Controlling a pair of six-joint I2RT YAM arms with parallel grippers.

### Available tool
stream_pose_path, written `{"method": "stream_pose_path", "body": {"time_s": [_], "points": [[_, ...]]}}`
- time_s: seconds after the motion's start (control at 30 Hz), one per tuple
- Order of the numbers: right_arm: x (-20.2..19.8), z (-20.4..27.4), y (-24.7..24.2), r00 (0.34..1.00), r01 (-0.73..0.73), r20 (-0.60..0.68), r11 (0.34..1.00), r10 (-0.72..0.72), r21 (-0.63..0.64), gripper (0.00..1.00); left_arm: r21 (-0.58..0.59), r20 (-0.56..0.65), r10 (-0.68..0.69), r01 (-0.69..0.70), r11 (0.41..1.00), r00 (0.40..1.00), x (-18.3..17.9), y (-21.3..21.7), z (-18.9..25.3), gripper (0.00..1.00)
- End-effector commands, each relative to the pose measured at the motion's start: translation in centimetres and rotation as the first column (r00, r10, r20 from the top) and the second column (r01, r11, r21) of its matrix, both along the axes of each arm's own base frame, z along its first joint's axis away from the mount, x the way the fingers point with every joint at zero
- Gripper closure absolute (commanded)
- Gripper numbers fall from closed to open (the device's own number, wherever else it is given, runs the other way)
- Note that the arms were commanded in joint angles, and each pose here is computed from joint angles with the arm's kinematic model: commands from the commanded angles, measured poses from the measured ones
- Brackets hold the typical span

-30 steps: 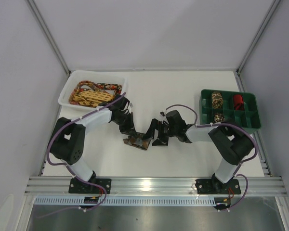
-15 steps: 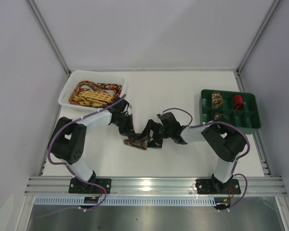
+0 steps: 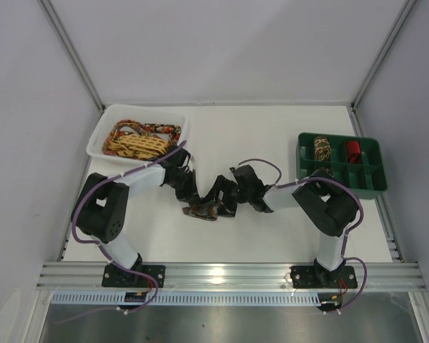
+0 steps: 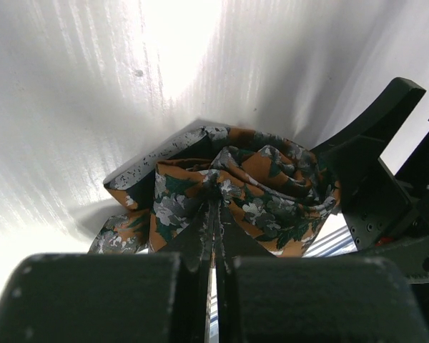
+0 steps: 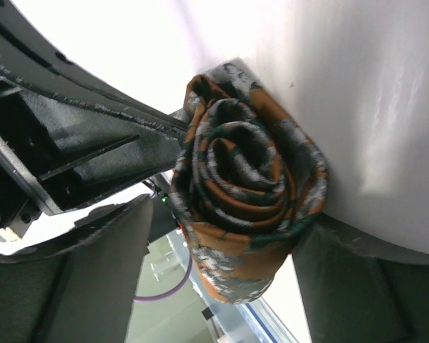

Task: Roll the ties
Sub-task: Place the rolled tie into the container

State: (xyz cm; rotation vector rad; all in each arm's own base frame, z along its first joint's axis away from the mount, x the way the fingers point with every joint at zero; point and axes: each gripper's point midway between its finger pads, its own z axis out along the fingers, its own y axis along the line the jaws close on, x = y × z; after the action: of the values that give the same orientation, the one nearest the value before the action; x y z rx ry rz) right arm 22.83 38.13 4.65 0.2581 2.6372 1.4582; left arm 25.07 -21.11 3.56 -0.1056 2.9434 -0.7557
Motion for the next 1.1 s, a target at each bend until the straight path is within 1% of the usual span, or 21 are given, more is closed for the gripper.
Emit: {"method": "stream_pose_path", "body": {"time_s": [0.0,0.07,0.23,0.27,0.3,0.33,0.37,0.4,0.47,0.5,0.53,0.57,0.63,0.7,0.73,0.77,0.8,0.87,0.9,1.03,1.07], "points": [[0.2,-3.9,-0.7,0.998,0.051,-0.031,0.991,-0.055,-0.120,0.22,0.023,0.005,-0.019,0.019,1.000,1.000,-0.3,0.7,-1.2,0.99],[0.1,-4.7,-0.6,0.998,0.042,-0.048,0.989,-0.049,-0.140,0.25,0.024,0.003,-0.019,0.019,1.000,1.000,-0.4,0.7,-1.2,1.00],[0.5,-4.2,-0.3,1.000,-0.002,-0.018,0.985,-0.001,-0.175,0.59,0.021,0.016,-0.020,0.019,1.000,1.000,-0.2,0.6,-0.6,1.00],[0.7,-3.5,-0.3,1.000,-0.008,0.000,0.985,0.009,-0.174,0.77,0.022,0.028,-0.018,0.017,1.000,0.999,0.0,0.7,-0.1,1.00],[1.2,-2.8,-0.2,0.998,-0.030,0.042,0.983,0.038,-0.179,0.86,0.016,0.044,-0.017,0.016,1.000,0.999,0.3,0.5,0.5,1.00],[1.3,-2.7,-1.0,0.999,-0.035,0.033,0.976,0.043,-0.215,0.96,0.016,0.053,-0.017,0.016,1.000,0.998,0.5,0.5,0.9,1.00],[1.7,-1.8,-1.4,0.997,-0.042,0.052,0.972,0.056,-0.231,1.00,0.024,0.069,-0.014,0.012,1.000,0.998,0.6,0.7,1.6,0.99],[1.9,-1.1,-2.3,0.991,-0.088,0.071,0.953,0.113,-0.288,1.00,0.020,0.096,-0.014,0.012,1.000,0.995,1.2,0.6,2.6,0.99],[3.6,0.9,-3.9,0.983,-0.090,0.120,0.934,0.139,-0.347,1.00,0.022,0.119,-0.014,0.011,1.000,0.993,1.5,0.6,3.7,0.98],[2.8,0.6,-6.0,0.976,-0.144,0.085,0.892,0.198,-0.429,1.00,0.015,0.157,-0.010,0.008,1.000,0.987,2.0,0.6,4.9,0.95],[4.1,2.6,-6.2,0.968,-0.143,0.124,0.887,0.218,-0.439,1.00,0.010,0.168,-0.011,0.010,1.000,0.986,2.0,0.5,5.4,0.95],[5.4,3.4,-8.0,0.970,-0.116,0.134,0.876,0.200,-0.469,1.00,0.004,0.181,-0.010,0.010,1.000,0.983,2.1,0.5,5.9,0.94],[5.8,5.6,-11.1,0.960,-0.125,0.150,0.842,0.237,-0.525,1.00,-0.023,0.203,-0.009,0.013,1.000,0.979,2.2,0.2,6.9,0.93],[7.8,8.7,-14.8,0.954,-0.043,0.223,0.826,0.201,-0.562,1.00,-0.052,0.214,-0.008,0.020,0.998,0.977,2.0,-0.2,7.4,0.92],[8.5,9.5,-16.3,0.940,-0.031,0.260,0.813,0.221,-0.581,1.00,-0.063,0.218,-0.009,0.024,0.998,0.976,2.1,-0.4,7.5,0.93],[9.3,10.8,-17.3,0.932,-0.006,0.294,0.818,0.214,-0.576,1.00,-0.070,0.217,-0.009,0.024,0.997,0.976,2.0,-0.5,7.6,0.93],[9.8,11.7,-19.9,0.947,0.010,0.273,0.835,0.169,-0.550,1.00,-0.078,0.213,-0.009,0.026,0.997,0.977,1.9,-0.6,7.5,0.93],[10.4,13.5,-21.8,0.955,0.014,0.267,0.881,0.127,-0.472,1.00,-0.094,0.211,-0.017,0.037,0.995,0.977,1.8,-0.9,7.6,0.93],[11.4,14.6,-24.4,0.963,0.070,0.263,0.891,0.057,-0.448,1.00,-0.096,0.209,-0.021,0.042,0.995,0.978,1.7,-0.9,7.5,0.93],[12.7,15.5,-28.3,0.973,0.077,0.231,0.896,0.030,-0.437,1.00,-0.107,0.193,-0.037,0.058,0.993,0.981,1.3,-1.2,7.0,0.92],[12.9,14.7,-29.2,0.982,0.066,0.186,0.895,0.020,-0.441,1.00,-0.107,0.187,-0.039,0.060,0.992,0.982,1.2,-1.2,6.9,0.93]]}}
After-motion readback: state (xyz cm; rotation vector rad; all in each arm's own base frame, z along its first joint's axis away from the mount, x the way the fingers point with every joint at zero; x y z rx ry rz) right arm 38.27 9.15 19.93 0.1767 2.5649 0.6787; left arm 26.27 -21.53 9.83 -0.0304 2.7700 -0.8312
